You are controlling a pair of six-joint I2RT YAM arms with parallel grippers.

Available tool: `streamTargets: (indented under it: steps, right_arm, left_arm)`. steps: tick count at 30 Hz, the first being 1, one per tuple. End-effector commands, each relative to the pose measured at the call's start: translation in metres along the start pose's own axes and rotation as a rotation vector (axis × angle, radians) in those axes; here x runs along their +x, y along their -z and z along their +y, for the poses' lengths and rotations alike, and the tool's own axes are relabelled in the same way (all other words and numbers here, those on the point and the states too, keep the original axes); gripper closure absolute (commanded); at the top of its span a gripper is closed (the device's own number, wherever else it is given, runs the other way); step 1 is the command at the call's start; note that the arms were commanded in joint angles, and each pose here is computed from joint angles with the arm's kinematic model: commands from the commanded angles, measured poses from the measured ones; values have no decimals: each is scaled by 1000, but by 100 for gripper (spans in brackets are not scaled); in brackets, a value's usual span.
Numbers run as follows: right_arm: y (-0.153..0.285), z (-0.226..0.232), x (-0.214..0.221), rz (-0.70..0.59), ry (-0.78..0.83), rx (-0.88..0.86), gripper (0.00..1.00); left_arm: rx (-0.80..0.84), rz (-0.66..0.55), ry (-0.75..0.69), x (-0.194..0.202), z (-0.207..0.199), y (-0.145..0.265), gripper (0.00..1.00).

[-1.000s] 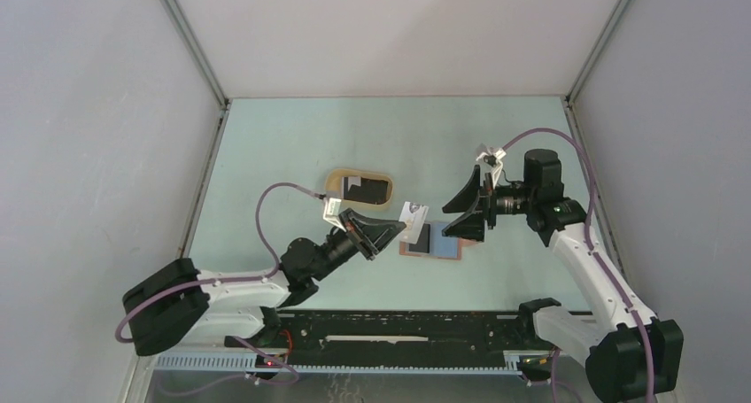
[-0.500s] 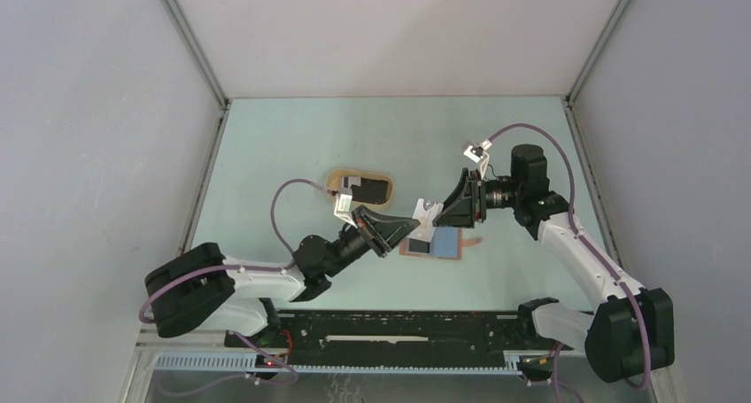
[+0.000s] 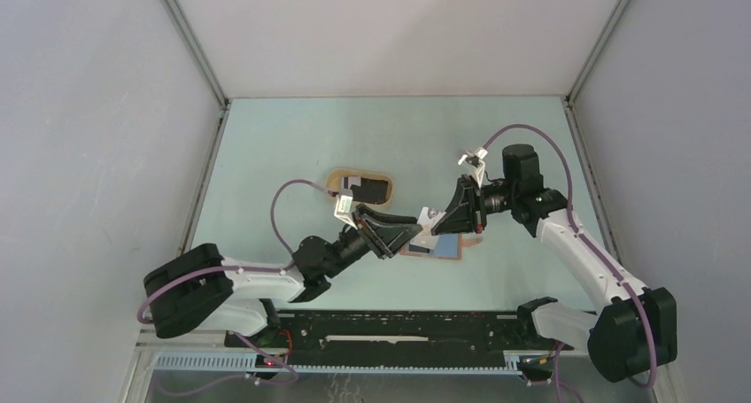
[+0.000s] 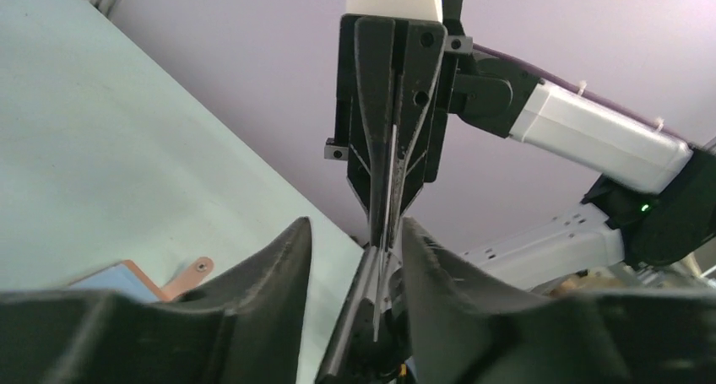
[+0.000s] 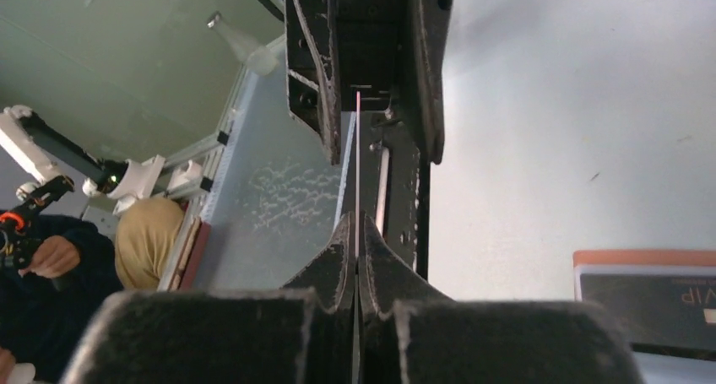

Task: Put the credit cards into the card holder
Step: Insert the credit card into the card holder.

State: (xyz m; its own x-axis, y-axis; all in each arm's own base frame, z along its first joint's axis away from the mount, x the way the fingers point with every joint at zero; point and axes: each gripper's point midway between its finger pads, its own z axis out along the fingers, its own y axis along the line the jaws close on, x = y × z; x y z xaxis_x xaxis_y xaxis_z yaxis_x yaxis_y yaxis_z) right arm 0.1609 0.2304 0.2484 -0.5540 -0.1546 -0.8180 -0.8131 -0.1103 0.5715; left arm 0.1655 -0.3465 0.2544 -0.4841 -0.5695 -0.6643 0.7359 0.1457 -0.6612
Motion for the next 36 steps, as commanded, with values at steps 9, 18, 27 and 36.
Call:
streamTargets:
  steps: [9, 18, 27, 36]
  right_arm:
    - [-11, 7, 20, 143, 217, -8, 100]
    - [-22, 7, 32, 223, 187, -56, 100]
    - [-22, 6, 34, 231, 187, -53, 100]
    - [-22, 7, 33, 229, 190, -54, 100]
  left_arm:
    - [-80, 214, -423, -35, -22, 49, 0]
    - [-44, 420, -461, -16, -30, 53, 6]
    - [-37, 490, -434, -2, -27, 25, 27]
    - [-2, 427, -383, -8, -36, 14, 38]
